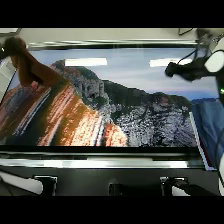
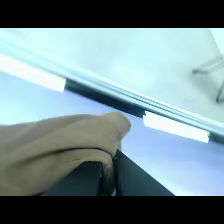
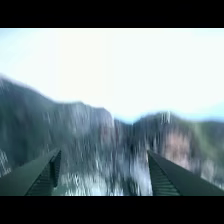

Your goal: Fold the clothes and pants, and hang the long-sleeved shirts on hangers.

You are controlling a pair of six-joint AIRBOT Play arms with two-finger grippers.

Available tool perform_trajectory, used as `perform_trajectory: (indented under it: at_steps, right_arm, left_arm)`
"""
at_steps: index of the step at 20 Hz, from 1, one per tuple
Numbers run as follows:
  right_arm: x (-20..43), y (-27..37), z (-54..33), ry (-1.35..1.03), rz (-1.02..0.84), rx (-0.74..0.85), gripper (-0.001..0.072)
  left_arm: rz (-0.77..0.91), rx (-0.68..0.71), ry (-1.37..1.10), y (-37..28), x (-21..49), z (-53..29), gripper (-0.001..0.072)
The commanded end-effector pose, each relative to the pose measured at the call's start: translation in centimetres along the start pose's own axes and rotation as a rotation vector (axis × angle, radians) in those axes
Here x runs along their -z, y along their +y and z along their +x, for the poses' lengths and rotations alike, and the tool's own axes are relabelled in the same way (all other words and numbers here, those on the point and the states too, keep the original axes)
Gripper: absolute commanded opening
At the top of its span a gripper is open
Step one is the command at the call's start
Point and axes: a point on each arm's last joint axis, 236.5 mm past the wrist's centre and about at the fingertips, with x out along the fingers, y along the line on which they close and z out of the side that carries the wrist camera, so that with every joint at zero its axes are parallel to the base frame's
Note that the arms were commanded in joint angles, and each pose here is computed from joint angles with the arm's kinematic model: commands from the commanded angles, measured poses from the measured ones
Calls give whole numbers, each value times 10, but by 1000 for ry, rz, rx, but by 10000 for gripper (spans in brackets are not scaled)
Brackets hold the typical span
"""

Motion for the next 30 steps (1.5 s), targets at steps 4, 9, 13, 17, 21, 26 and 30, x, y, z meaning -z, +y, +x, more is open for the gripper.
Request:
perform_trajectory:
  at_steps: [4,9,13,17,21,26,30]
  right_arm:
    - [-78,10,-134,-406,-96,16,562]
    - [-15,-20,-159,-170,-161,150,682]
    - [38,-33,-140,84,-144,181,679]
    - [88,-32,-104,327,-132,145,679]
    - [164,16,-57,590,-62,-107,690]
    - [253,50,-11,748,101,-305,708]
    - [278,38,36,703,232,-249,707]
  left_arm:
    - [236,319,315,-235,76,-154,19]
    - [207,488,819,-334,324,-186,22]
    - [101,446,1112,-368,500,-221,214]
    - [106,482,1206,-370,487,-218,706]
    - [198,347,1174,-260,376,-175,707]
    - [-25,103,1316,-123,383,-178,706]
    - [-223,71,1329,-106,447,-177,705]
